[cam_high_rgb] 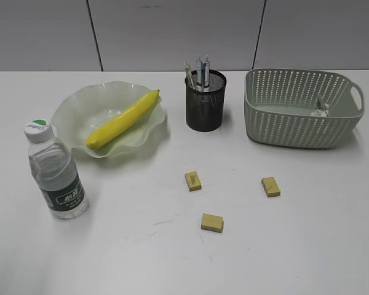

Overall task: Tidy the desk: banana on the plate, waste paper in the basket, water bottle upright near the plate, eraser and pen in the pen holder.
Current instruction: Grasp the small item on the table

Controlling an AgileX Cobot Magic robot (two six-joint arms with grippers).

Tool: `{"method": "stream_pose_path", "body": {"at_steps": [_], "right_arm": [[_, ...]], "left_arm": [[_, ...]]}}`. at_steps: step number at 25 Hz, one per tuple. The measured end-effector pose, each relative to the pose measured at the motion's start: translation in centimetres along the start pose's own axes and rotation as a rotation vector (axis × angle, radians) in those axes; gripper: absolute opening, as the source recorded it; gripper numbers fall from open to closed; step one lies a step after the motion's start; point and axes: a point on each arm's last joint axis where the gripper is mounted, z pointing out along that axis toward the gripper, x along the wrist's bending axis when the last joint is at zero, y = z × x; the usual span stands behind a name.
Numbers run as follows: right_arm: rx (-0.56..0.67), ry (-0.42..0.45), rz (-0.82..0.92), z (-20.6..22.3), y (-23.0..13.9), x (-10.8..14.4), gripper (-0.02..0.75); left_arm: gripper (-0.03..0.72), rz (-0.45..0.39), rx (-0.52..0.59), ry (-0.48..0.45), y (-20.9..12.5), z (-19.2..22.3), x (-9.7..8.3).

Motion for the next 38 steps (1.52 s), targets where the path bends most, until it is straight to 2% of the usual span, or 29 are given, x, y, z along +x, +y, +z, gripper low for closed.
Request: {"method": "stream_pose_path", "body": {"at_steps": [5,8,10,13,16,18,21,25,28,30,38], "right_arm": [[-0.004,0.0,0.0,0.1,0.1,0.0,0.419],[-0.003,0.0,0.0,0.1,0.1,0.0,0.41],[-0.003,0.0,0.0,0.1,0.1,0.0,0.4],[-0.003,0.0,0.0,0.1,0.1,0.0,0.388],[-0.003,0.0,0.0,0.1,0.1,0.0,0.376],[-0.003,0.0,0.0,0.1,0.1,0.0,0.371],[-0.003,0.0,0.0,0.1,0.1,0.0,0.367],[-0.003,0.0,0.0,0.1,0.1,0.0,0.345],[-0.003,0.0,0.0,0.1,0.1,0.0,0.33],[-0.003,0.0,0.0,0.1,0.1,0.0,0.324],[-0.003,0.0,0.0,0.1,0.1,0.0,0.321]], "left_arm": [[0.418,0.042,0.137,-0.12,2.7,6.4,-0.6],[0.415,0.077,0.222,-0.197,4.7,10.3,-1.8],[0.415,0.133,0.237,-0.267,6.2,12.1,-3.8],[0.415,0.191,0.292,-0.345,7.3,15.8,-7.8],[0.415,0.215,0.415,-0.368,6.4,20.6,-11.9],[0.424,0.243,0.517,-0.367,4.7,24.4,-14.3],[0.465,0.263,0.651,-0.333,2.2,29.5,-16.6],[0.533,0.253,0.765,-0.259,0.0,34.7,-17.6],[0.547,0.254,0.77,-0.19,-0.2,37.0,-17.8],[0.549,0.26,0.767,-0.155,-0.3,37.9,-17.8],[0.542,0.256,0.802,-0.116,-1.7,39.5,-17.7]]}}
